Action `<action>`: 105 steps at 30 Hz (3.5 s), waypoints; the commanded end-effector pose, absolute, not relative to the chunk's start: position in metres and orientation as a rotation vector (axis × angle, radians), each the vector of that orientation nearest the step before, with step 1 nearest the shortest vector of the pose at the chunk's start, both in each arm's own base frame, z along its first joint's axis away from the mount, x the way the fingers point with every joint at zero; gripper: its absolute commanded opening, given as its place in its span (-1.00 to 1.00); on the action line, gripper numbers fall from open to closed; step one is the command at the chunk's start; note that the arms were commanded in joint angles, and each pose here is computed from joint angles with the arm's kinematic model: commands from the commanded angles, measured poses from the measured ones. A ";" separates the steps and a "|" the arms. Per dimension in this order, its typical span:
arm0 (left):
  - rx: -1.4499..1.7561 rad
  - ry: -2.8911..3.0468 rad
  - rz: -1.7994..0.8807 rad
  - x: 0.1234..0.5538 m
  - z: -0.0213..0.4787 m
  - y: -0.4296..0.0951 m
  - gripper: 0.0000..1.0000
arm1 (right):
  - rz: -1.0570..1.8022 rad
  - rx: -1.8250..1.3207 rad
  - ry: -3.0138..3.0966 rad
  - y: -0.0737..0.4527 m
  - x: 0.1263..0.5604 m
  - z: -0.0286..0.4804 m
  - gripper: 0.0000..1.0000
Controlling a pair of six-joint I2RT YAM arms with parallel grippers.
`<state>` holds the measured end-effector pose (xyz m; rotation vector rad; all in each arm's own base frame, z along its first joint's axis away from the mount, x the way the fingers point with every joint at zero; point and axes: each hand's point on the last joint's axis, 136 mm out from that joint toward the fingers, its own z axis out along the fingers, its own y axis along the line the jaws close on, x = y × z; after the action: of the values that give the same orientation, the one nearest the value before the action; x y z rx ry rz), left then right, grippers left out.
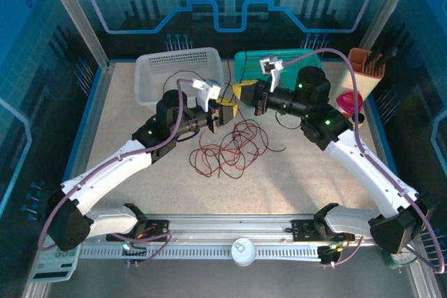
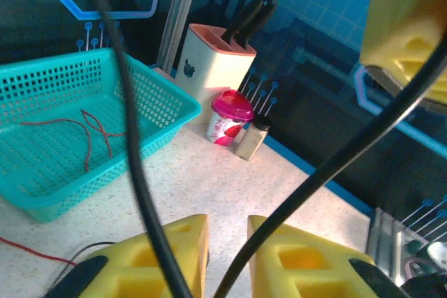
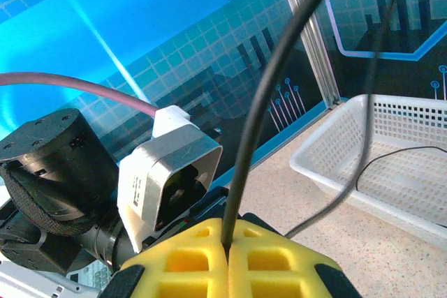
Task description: Untangle the cables
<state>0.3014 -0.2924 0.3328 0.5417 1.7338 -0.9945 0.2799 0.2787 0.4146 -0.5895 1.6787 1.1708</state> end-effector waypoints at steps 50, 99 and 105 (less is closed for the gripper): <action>0.070 2.207 0.230 0.561 0.211 -0.063 -1.00 | 0.859 -0.372 1.972 0.255 0.307 0.335 0.99; 0.346 2.277 0.712 0.601 0.136 -0.040 0.72 | 0.940 -0.359 1.987 0.266 0.308 0.325 0.99; 0.318 2.306 0.520 0.594 0.146 -0.057 0.37 | 0.956 -0.359 1.988 0.270 0.311 0.323 0.99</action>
<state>0.6011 -0.0436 0.1206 0.3486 2.3089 0.6544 0.3124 0.2632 0.3187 -0.3483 2.0058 0.9195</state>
